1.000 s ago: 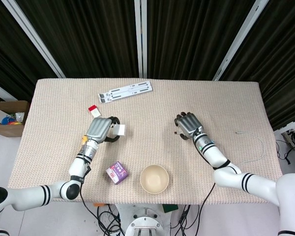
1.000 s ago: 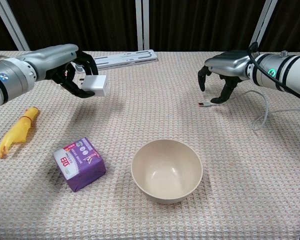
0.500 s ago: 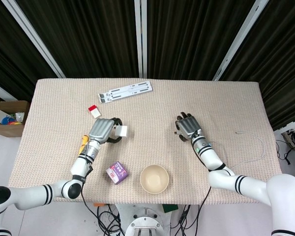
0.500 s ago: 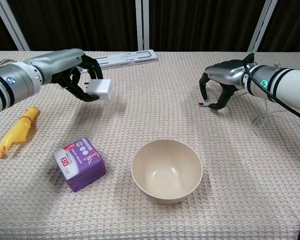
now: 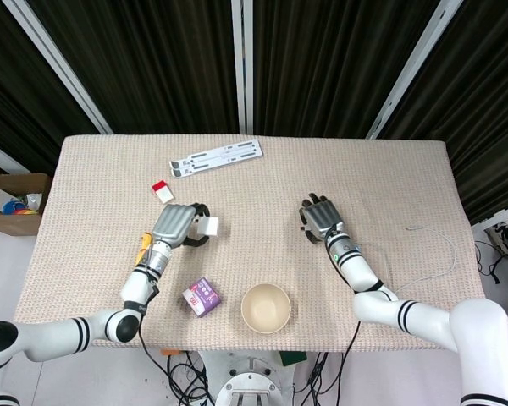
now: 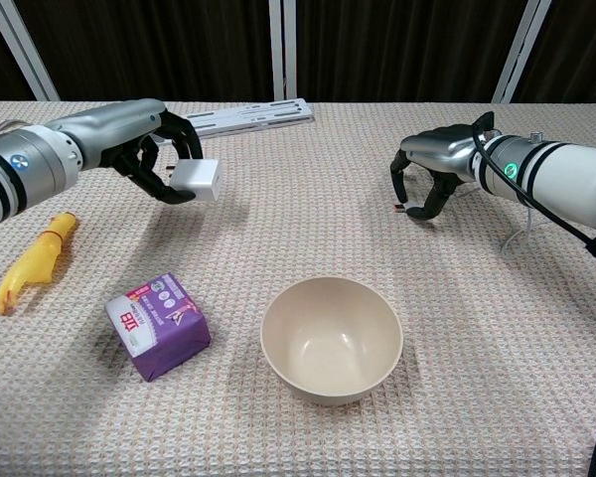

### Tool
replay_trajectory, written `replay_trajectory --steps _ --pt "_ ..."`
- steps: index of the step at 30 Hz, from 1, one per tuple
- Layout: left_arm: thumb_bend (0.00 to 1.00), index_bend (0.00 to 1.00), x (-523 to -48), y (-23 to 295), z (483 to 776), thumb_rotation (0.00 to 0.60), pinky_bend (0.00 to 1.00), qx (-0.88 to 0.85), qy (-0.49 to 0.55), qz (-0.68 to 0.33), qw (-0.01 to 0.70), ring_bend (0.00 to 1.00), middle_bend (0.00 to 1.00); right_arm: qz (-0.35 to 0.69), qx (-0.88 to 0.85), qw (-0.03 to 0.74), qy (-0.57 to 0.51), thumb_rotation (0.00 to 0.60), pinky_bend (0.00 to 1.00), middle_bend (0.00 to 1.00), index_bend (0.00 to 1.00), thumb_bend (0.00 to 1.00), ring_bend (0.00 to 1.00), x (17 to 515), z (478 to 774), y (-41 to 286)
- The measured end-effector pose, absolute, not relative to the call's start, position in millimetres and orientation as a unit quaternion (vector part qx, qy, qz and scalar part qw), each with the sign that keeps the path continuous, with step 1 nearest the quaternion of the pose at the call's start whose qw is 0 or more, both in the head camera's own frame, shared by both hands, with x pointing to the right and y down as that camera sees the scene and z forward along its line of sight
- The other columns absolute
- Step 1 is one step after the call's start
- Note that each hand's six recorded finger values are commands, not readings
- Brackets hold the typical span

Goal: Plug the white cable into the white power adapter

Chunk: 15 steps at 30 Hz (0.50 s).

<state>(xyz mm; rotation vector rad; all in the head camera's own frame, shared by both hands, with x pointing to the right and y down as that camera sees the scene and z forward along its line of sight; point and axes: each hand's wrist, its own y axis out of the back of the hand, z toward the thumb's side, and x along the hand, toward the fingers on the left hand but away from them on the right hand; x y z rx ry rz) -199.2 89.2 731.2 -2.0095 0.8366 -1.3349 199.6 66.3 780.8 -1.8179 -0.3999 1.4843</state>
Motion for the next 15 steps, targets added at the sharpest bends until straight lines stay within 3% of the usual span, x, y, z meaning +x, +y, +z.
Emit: replay_trajectory --steps 15 --pt "0.22 0.60 -200.0 89.1 733.2 0.557 0.97 -0.755 0.311 -0.500 0.290 0.73 0.53 0.587 -0.703 0.372 -0.151 0.600 0.21 0.24 0.57 0.43 0.06 200.7 783.7 67.6"
